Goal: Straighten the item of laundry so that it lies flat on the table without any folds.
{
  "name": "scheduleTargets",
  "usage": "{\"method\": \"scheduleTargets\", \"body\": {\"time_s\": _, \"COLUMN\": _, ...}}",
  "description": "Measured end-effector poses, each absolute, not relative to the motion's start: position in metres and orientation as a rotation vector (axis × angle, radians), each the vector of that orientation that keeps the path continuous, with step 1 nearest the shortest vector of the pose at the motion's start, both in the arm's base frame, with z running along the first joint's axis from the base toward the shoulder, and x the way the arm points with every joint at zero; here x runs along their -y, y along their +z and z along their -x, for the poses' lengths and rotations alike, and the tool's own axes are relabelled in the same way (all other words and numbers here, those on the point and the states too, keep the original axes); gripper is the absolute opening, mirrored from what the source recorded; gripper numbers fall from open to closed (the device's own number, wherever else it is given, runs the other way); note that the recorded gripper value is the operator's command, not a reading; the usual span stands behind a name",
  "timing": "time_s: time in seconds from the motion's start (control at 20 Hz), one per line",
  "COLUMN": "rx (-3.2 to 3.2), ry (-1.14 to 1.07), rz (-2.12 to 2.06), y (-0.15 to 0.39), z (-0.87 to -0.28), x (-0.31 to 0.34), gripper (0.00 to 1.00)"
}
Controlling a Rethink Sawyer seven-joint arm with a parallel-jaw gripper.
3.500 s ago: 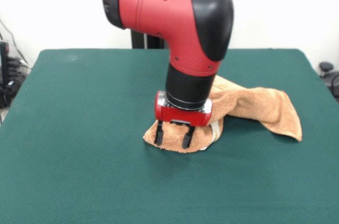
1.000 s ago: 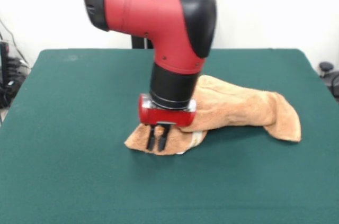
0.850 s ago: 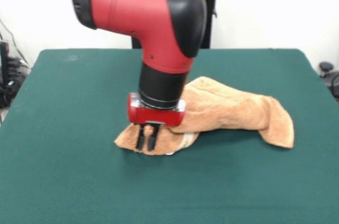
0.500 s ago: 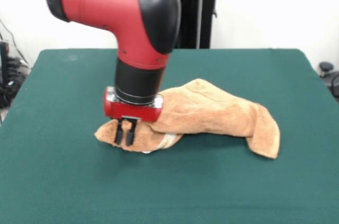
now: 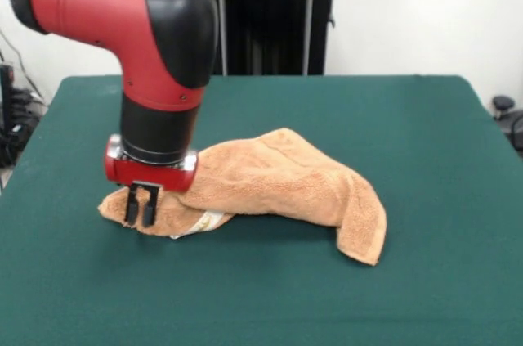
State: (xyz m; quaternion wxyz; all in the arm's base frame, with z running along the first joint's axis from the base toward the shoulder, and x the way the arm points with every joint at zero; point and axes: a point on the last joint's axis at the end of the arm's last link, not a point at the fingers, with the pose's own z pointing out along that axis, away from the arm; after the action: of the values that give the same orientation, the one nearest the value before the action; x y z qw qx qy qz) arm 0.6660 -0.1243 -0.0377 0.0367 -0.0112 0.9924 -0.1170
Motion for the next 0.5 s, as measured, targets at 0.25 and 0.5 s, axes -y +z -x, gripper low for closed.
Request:
{"method": "scheduleTargets", "body": {"time_s": 0.25, "rx": -3.023, "ry": -0.303, "rz": -0.017, "y": -0.026, "z": -0.672, "x": 0.139, "gripper": 0.0}}
{"method": "scheduleTargets", "body": {"time_s": 0.5, "rx": -3.012, "ry": -0.278, "rz": -0.037, "y": 0.001, "z": -0.677, "x": 0.139, "gripper": 0.0}}
